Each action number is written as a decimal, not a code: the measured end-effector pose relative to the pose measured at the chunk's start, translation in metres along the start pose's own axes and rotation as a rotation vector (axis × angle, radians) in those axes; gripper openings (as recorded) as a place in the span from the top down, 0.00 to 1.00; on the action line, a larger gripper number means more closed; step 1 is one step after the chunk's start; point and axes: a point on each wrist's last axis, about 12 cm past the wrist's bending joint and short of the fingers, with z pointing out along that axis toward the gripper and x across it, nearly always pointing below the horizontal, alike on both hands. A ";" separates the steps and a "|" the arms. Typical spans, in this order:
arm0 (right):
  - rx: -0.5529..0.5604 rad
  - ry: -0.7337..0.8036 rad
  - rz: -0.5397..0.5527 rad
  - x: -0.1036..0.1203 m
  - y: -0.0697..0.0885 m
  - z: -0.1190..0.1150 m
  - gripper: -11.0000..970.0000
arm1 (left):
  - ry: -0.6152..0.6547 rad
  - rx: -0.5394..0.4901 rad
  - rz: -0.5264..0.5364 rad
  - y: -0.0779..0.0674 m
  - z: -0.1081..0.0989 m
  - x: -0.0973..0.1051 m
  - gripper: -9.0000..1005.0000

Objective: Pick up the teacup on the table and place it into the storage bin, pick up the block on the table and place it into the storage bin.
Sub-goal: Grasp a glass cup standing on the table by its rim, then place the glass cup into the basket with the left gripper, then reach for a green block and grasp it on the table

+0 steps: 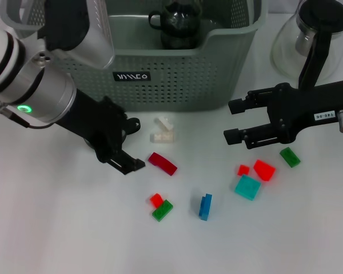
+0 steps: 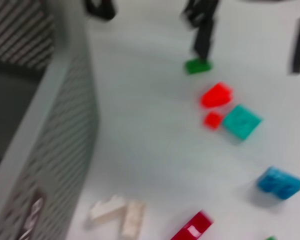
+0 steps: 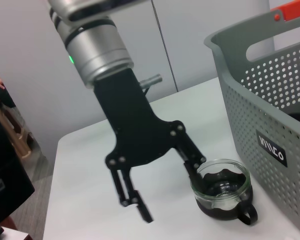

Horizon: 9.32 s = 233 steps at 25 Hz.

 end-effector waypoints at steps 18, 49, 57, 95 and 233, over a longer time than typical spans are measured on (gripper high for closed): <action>-0.043 0.029 -0.013 0.002 0.005 0.013 0.18 | 0.169 -0.098 -0.071 0.006 0.025 0.002 0.17; -0.020 0.024 -0.003 0.006 0.004 0.015 0.18 | 0.225 -0.152 -0.070 0.015 0.045 0.009 0.20; -0.008 0.024 -0.001 0.006 0.003 0.015 0.18 | 0.232 -0.142 -0.076 0.015 0.048 0.011 0.20; -0.003 0.018 0.009 0.010 0.003 0.013 0.18 | 0.242 -0.135 -0.117 0.015 0.048 0.009 0.95; 0.132 0.789 -0.253 -0.015 -0.030 -0.003 0.30 | -0.720 0.231 -0.100 -0.009 0.053 0.059 0.19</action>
